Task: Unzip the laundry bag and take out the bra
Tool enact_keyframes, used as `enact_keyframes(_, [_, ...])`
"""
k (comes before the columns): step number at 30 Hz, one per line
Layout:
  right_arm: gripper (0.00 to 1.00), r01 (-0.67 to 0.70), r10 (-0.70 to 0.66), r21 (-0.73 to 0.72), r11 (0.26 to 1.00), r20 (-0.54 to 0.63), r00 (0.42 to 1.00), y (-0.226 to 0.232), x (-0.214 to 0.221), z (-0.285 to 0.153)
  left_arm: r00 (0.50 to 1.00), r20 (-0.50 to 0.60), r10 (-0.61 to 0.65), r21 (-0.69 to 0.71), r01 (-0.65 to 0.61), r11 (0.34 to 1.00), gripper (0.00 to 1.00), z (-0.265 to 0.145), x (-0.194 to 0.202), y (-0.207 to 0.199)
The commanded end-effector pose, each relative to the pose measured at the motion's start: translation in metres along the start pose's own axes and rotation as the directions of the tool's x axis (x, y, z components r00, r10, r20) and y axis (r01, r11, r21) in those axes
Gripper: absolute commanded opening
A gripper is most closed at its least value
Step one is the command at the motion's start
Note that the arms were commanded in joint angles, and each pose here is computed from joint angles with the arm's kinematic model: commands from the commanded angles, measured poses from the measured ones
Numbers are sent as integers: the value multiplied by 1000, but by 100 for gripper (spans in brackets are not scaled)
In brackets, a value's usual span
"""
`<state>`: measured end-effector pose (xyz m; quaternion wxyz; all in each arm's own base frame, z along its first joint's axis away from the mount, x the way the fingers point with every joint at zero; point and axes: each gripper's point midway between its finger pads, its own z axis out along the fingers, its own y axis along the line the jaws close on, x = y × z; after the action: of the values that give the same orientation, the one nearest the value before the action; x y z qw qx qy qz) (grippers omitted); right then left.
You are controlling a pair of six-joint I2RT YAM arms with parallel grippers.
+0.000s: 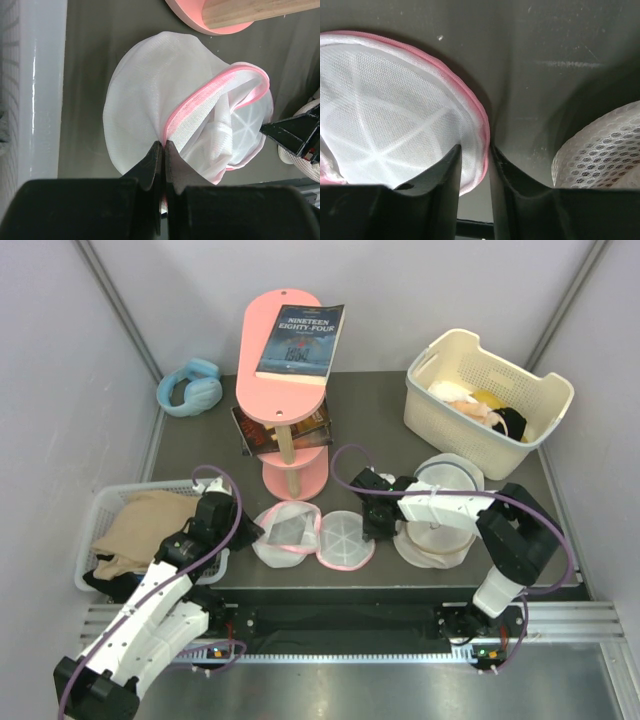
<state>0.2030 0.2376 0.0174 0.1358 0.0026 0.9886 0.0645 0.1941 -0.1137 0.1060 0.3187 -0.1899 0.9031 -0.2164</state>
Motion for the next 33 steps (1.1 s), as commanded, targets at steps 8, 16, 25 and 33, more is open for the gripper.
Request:
enact_keyframes(8, [0, 18, -22, 50, 999, 76, 997, -18, -23, -27, 1000, 22, 22, 30, -22, 999, 0, -2, -6, -7])
enact_keyframes(16, [0, -46, 21, 107, 993, 227, 974, -64, -70, -109, 1000, -18, 16, 133, -14, 991, 0, 2, -11, -39])
enact_keyframes(25, [0, -71, -24, 249, 966, 358, 933, -102, -106, -192, 999, -32, 30, 233, -22, 972, 0, 11, -17, -91])
enact_keyframes(33, [0, -21, -83, 287, 958, 347, 934, -74, -111, -191, 987, -136, 82, 255, -45, 966, 0, 38, 29, -90])
